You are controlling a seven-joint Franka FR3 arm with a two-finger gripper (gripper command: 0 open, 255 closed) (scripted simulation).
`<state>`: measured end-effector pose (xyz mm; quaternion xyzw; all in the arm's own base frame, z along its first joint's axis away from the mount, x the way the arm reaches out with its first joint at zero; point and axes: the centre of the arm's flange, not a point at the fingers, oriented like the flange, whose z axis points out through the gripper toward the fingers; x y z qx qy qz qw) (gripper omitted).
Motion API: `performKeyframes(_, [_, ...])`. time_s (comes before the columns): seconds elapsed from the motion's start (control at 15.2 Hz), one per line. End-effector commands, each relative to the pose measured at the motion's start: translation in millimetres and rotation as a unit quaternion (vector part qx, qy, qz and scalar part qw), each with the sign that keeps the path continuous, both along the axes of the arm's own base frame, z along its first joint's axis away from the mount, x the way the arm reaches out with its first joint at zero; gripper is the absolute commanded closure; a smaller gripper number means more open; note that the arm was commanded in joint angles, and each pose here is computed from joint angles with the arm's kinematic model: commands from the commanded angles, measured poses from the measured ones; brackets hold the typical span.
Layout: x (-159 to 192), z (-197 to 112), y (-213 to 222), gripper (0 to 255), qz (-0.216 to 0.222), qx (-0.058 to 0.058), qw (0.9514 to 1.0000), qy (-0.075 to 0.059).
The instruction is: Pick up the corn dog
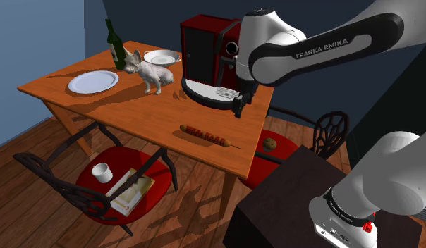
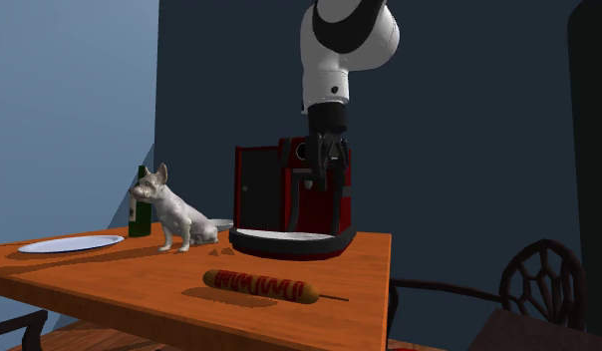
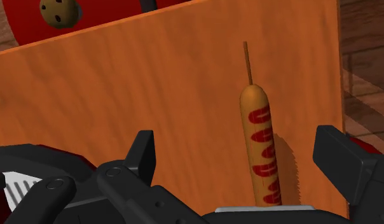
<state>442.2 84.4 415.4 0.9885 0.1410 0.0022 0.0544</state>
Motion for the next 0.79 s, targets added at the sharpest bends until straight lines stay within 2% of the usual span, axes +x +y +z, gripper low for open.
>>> performKeyframes(0.0, [15, -20, 10, 0, 0.012, 0.001, 0.9999, -0.003])
performKeyframes(0.73, [88, -128, 67, 0, 0.073, 0.005, 0.9972, -0.012])
